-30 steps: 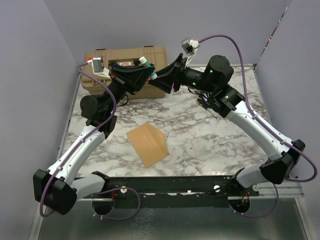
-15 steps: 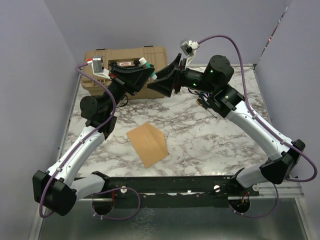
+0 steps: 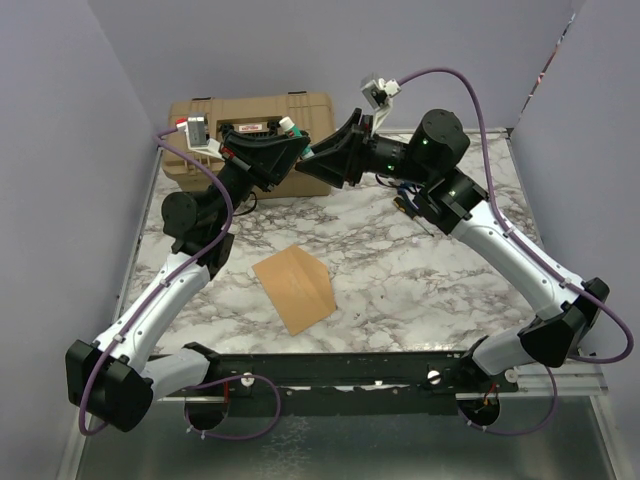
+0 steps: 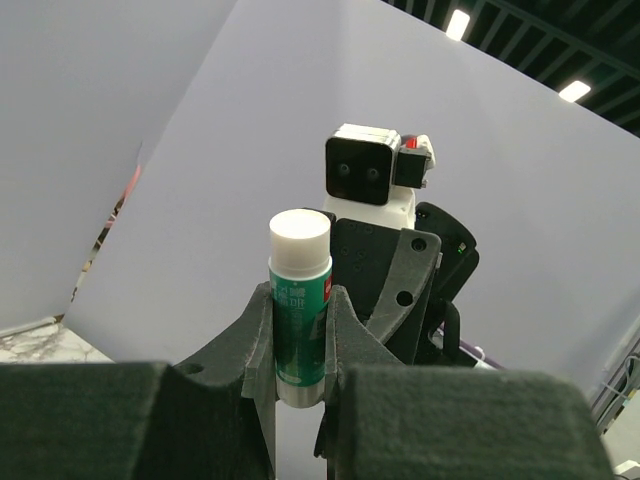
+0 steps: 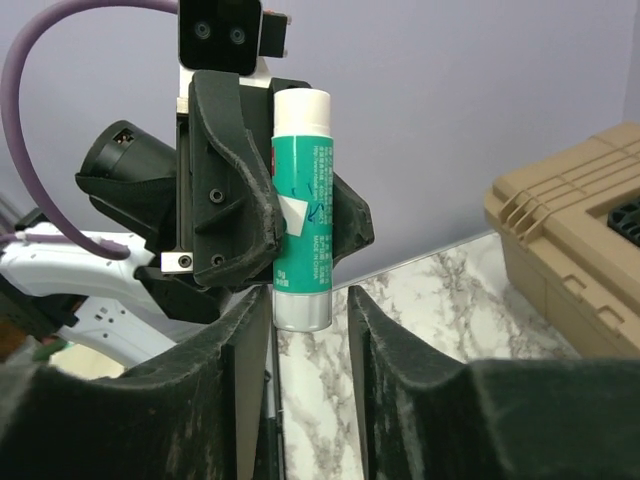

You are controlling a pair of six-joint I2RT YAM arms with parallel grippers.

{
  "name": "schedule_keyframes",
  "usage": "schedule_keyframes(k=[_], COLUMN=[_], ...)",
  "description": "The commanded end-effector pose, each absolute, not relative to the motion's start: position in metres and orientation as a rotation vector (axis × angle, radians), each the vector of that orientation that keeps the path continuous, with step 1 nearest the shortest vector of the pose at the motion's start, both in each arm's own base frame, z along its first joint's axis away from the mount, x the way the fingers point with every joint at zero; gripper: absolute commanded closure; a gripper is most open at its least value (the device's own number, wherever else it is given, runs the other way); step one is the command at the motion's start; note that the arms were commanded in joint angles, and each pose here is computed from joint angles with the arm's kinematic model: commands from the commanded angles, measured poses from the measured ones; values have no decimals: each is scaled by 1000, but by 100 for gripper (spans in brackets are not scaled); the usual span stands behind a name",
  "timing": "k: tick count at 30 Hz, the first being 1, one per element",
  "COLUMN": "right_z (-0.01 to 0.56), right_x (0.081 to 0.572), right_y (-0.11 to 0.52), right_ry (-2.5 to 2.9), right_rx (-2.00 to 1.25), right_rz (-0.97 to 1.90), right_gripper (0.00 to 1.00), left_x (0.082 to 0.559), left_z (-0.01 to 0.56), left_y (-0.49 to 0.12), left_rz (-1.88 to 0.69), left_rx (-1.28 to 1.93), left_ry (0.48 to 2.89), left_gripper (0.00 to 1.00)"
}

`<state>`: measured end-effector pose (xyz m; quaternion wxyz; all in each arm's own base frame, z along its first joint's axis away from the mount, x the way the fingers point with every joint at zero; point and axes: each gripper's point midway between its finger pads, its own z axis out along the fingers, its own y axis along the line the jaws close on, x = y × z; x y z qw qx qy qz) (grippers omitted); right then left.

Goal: Place the letter into the envelope and seal it

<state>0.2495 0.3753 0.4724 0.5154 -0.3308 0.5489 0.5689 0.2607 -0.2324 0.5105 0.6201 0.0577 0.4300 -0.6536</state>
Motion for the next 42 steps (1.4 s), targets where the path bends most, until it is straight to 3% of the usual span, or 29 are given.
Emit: schedule_keyframes(k=[1,9,17,27,35,37,40,42], right_z=[482,492,514,536,504,495,485,481], right_x=[243,235,237,237,254,256,257,256], right_y=[379,375,334,311,325,328,329,329], right_ry=[1293,1278,1284,1203,1358,1381,1387,1374], right_rx=[-815,-798,-644,-366,-421,-481,-570,-614], right_rz=[1414,1465,1802,2227,1989,1909,1813,1754], right_gripper=[65,99,100,100,100,92,59,44], left_x=[254,242,211,210,228,232,235,237], left_z=[515,503,499,520,526,524,520,518], left_y=[-230,-231,-237,-232,-229,-229,-230,-230], left_rz=[-1498,-1500,-1509,-1538,-1551,-1550,-1551,-1550], left_rx=[143,188,390,388,286,272,258,248], left_ry=[968,986,930,792,788,795,806,814], left_gripper=[100,100,100,100,100,100,100,100])
